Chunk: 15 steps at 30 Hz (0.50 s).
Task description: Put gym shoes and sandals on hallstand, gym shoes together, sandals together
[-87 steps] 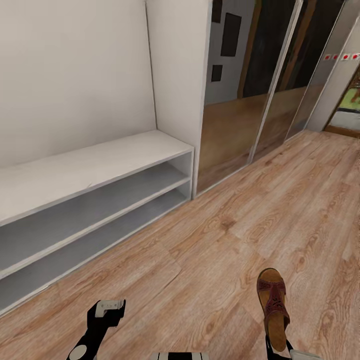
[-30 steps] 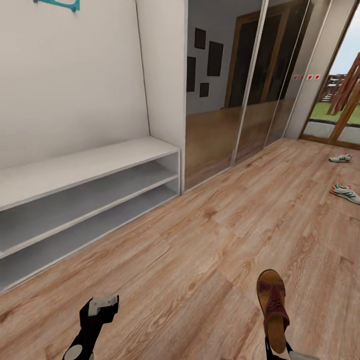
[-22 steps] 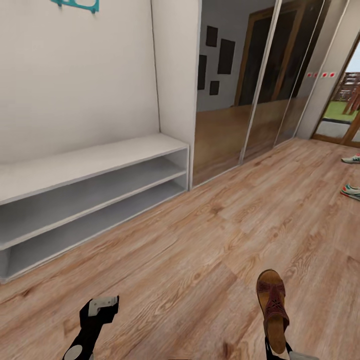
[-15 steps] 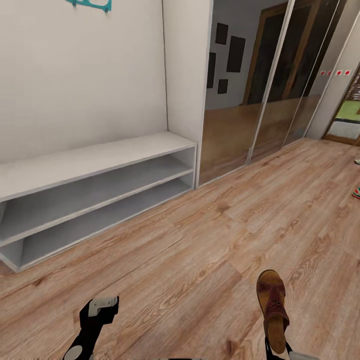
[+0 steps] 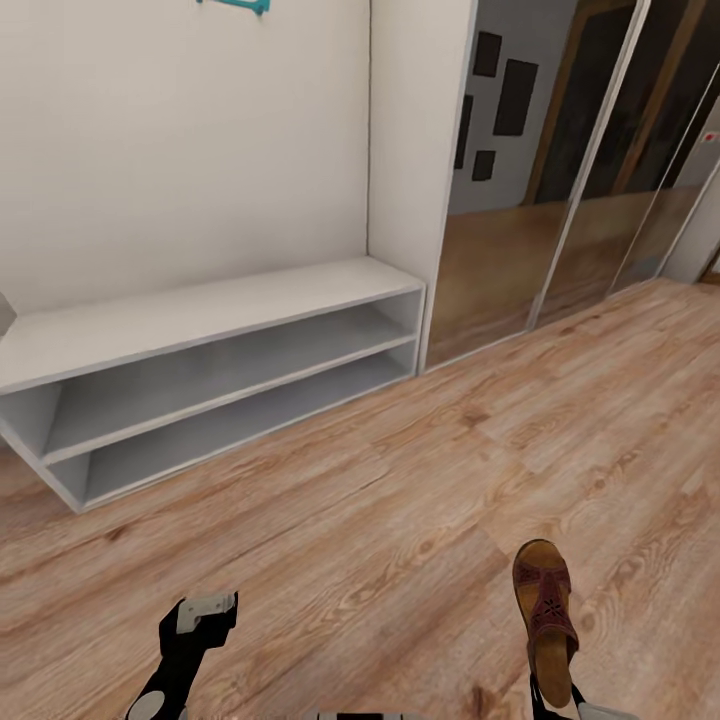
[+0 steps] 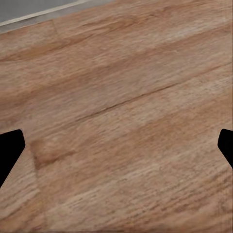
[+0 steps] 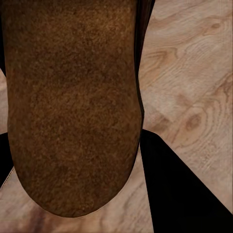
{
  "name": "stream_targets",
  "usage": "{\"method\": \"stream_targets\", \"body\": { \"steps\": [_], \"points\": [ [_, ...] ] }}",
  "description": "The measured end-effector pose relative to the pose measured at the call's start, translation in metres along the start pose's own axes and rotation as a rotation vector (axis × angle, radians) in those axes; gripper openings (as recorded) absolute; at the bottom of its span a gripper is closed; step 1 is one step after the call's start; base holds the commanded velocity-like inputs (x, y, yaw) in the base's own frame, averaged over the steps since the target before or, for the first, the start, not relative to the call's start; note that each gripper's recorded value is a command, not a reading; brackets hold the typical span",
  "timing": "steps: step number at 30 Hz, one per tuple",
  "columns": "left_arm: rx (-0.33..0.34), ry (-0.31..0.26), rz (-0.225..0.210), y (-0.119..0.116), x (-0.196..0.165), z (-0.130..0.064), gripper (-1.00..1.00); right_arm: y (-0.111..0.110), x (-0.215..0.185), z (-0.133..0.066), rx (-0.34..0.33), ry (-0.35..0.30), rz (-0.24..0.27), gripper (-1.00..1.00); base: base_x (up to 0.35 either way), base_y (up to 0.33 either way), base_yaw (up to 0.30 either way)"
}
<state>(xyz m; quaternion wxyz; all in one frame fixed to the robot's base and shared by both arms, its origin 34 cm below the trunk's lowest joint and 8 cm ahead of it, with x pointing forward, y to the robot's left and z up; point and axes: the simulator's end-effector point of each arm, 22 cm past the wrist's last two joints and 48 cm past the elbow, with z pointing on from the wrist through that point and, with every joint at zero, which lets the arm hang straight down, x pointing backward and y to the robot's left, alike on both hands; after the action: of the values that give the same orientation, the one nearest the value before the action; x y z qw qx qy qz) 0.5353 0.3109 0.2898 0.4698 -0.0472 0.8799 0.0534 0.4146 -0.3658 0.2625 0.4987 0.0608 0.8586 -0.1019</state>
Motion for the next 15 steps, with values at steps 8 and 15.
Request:
{"method": "stream_targets", "body": {
  "steps": [8, 15],
  "points": [
    [0.0, 0.007, 0.002, 0.0001, 0.0038, 0.0006, 1.0, -0.0002, 0.0036, -0.0005, 0.0, 0.009, -0.002, -1.0, 0.0, 0.0, 0.201],
    [-0.001, 0.016, 0.004, 0.0002, 0.0081, 0.0008, 1.0, -0.0005, 0.0068, -0.0009, 0.0, 0.016, -0.004, -1.0, 0.0, 0.0, 0.201]
  ]
}}
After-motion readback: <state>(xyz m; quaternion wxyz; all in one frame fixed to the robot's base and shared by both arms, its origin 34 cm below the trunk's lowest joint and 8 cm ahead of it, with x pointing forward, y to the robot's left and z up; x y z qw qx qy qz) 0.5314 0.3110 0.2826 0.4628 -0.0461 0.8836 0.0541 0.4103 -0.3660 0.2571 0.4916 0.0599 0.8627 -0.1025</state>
